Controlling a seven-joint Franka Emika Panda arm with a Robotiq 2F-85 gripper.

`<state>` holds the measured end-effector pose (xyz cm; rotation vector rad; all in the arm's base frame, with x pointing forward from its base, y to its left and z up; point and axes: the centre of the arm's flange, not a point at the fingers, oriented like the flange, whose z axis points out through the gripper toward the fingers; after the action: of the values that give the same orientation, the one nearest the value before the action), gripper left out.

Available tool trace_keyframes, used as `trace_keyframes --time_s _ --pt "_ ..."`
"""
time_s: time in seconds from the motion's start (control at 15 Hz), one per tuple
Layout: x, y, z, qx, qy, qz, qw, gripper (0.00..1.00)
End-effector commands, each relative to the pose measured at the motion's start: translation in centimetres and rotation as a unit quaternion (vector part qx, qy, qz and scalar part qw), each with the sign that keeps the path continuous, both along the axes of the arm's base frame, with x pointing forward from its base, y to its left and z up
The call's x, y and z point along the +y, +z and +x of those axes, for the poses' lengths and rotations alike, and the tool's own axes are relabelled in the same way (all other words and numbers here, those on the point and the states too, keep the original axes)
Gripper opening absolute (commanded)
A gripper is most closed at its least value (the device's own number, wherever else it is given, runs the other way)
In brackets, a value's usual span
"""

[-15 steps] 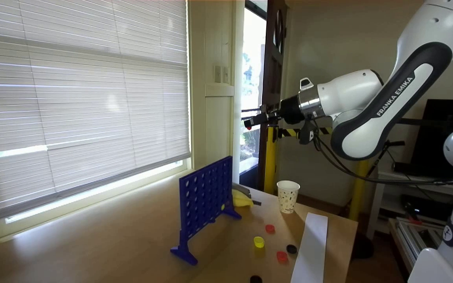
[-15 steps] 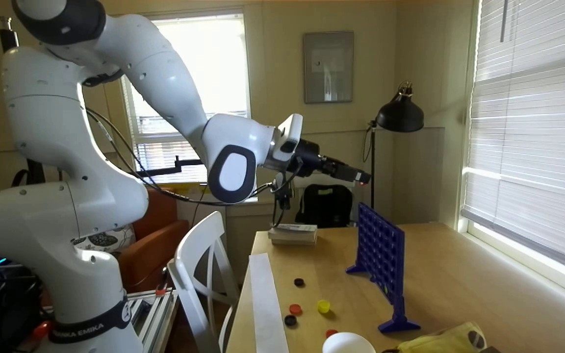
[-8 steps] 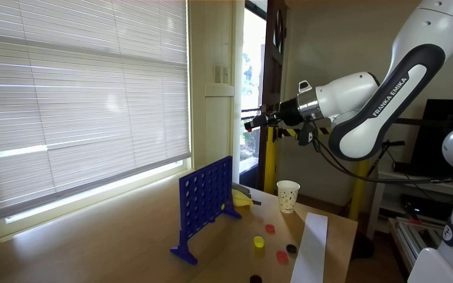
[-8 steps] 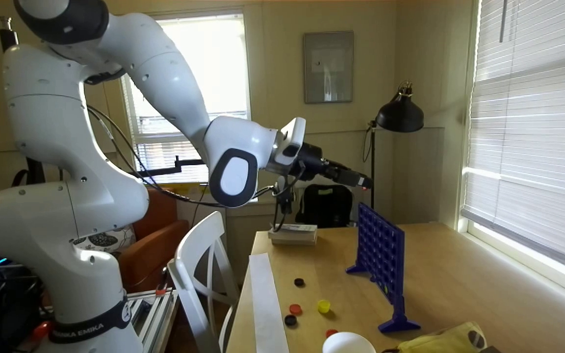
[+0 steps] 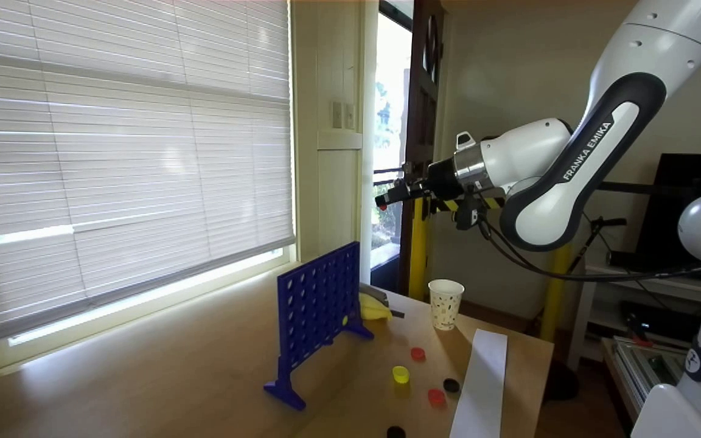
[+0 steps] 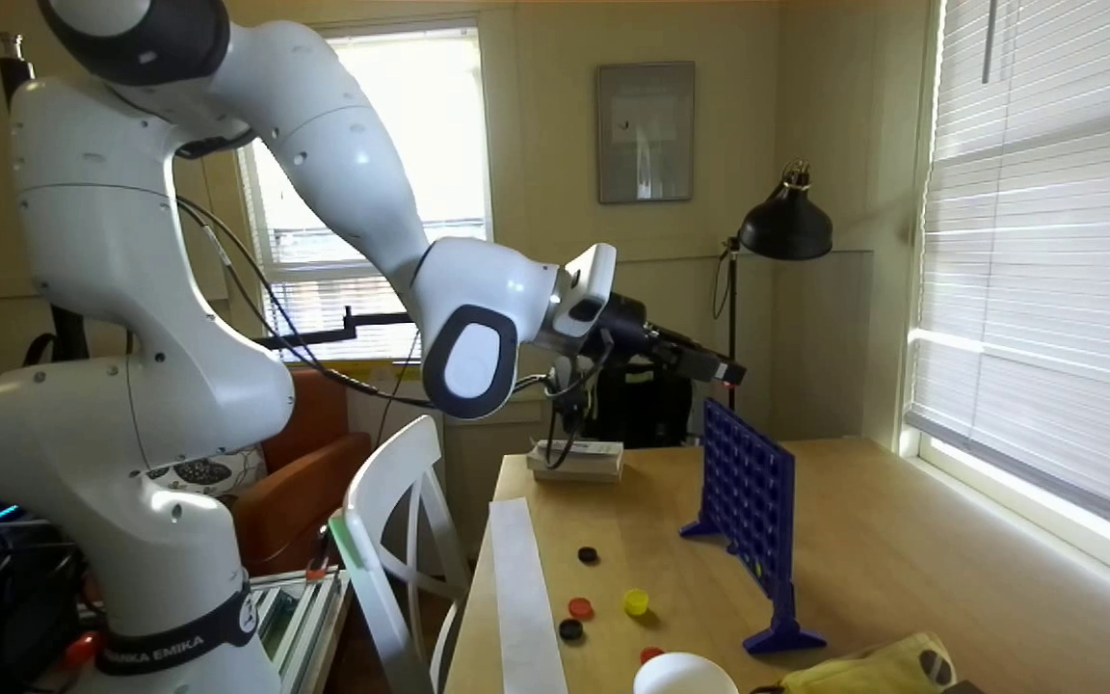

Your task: Pick up the orange object and put it in the blue object

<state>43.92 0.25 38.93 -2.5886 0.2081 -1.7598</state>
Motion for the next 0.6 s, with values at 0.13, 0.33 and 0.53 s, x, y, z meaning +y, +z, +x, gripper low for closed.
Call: trace_keyframes --time_s 0.13,0.33,0.53 --pt "0.3 -3.7 2.6 -0.010 -0.004 -0.009 0.9999 0.10" --pt "-0.2 -4.5 3.0 -0.014 -0.011 -0.013 0.9997 0.10" --pt "-0.6 -5.1 3.1 -0.015 -0.014 -0.021 0.9996 0.10"
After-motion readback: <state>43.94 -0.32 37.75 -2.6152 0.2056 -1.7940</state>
